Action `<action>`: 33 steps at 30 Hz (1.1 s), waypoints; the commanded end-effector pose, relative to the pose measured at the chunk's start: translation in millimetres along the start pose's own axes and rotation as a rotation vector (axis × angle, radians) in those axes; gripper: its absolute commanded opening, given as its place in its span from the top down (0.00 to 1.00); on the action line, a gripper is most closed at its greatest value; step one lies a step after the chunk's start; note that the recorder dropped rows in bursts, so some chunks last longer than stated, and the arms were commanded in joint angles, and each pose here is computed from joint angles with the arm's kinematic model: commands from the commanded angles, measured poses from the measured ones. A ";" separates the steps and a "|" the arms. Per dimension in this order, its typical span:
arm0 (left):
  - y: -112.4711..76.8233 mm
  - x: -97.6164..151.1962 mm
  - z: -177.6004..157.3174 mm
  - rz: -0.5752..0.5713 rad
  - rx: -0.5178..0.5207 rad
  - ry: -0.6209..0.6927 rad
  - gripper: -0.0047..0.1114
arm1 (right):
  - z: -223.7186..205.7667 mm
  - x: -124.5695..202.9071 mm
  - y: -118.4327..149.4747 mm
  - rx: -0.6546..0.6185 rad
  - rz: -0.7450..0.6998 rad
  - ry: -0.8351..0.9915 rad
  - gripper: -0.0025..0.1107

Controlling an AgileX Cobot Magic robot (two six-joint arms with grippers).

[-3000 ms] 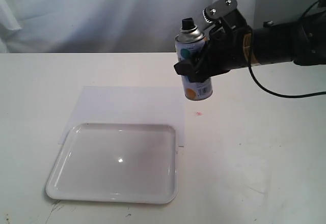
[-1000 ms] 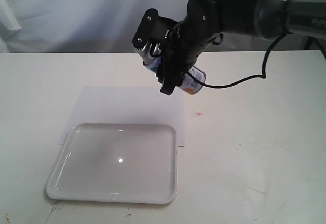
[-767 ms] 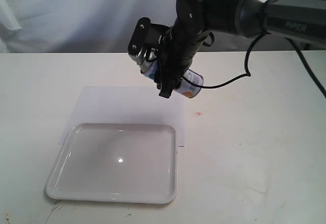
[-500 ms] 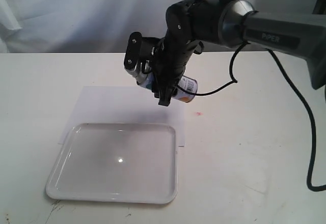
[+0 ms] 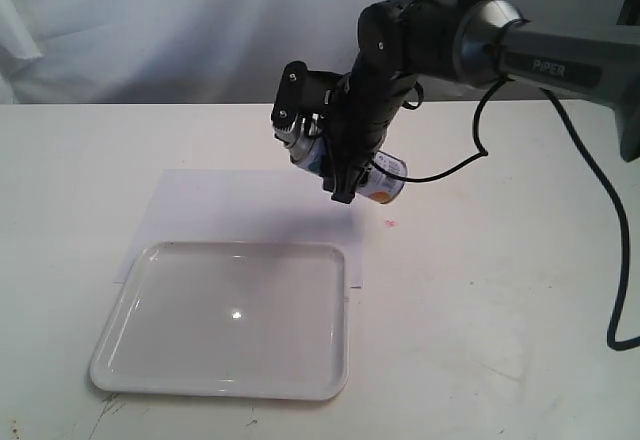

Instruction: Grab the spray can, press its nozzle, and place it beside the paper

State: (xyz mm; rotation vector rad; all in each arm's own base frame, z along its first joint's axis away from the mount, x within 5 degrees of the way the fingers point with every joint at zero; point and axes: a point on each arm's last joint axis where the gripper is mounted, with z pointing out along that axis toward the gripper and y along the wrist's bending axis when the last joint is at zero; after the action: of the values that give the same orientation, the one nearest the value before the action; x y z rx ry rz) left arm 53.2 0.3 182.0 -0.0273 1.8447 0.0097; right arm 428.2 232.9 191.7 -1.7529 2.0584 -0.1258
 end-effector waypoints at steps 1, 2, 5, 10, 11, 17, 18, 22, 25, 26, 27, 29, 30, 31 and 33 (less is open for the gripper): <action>-0.2 0.7 0.3 -0.001 0.005 -0.006 0.96 | -7.8 -5.4 -3.4 0.002 0.039 -0.059 0.98; -0.2 0.7 0.3 -0.001 0.005 -0.006 0.96 | -7.9 -6.1 -2.9 -0.004 0.048 -0.067 0.98; -0.1 0.7 0.3 0.004 0.003 -0.007 0.96 | -8.0 -7.0 -2.1 -0.012 0.026 -0.077 0.98; 0.8 -8.4 -0.3 0.020 -0.008 -0.107 0.96 | -8.0 -7.2 -2.4 -0.008 0.018 -0.080 0.98; 1.0 -11.4 -0.6 0.020 -0.010 -0.140 0.96 | -7.2 -7.2 -2.4 -0.007 0.016 -0.080 0.98; 1.6 -26.1 -4.0 0.025 -0.019 -0.306 0.96 | -7.3 -8.2 -4.1 0.012 -0.004 -0.091 0.98; 1.6 -27.0 -4.2 0.025 -0.020 -0.316 0.96 | -7.3 -8.1 -4.2 0.013 -0.006 -0.089 0.98; 1.7 -29.9 -5.2 0.025 -0.021 -0.350 0.96 | -7.2 -7.8 -3.7 0.008 -0.006 -0.086 0.98; 1.8 -31.8 -5.9 0.020 -0.021 -0.372 0.96 | -7.2 -7.2 -2.9 -0.001 -0.006 -0.080 0.98; 1.9 -33.4 -6.6 -0.006 -0.018 -0.392 0.96 | -7.2 -7.1 -2.7 -0.003 -0.006 -0.078 0.98; 2.0 -35.0 -7.3 -0.048 -0.010 -0.410 0.96 | -7.2 -7.1 -2.7 -0.003 -0.006 -0.078 0.98; 2.7 -38.0 -8.6 -0.129 0.001 -0.448 0.96 | -7.2 -7.1 -2.9 0.000 -0.010 -0.079 0.98; 3.2 -38.9 -9.1 -0.176 0.007 -0.459 0.96 | -7.2 -7.0 -3.4 0.005 -0.014 -0.078 0.98; 4.0 -40.2 -9.8 -0.228 0.012 -0.476 0.96 | -7.1 -6.5 -4.0 0.012 -0.022 -0.072 0.98; 5.6 -42.3 -11.0 -0.304 0.016 -0.506 0.96 | -7.1 -5.8 -4.8 0.021 -0.032 -0.064 0.98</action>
State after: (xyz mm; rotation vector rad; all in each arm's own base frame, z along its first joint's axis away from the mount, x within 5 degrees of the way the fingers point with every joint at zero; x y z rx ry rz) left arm 55.1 4.0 222.2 -0.1691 1.3888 -0.0962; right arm 426.2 237.7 192.2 -1.7668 2.0242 -0.0557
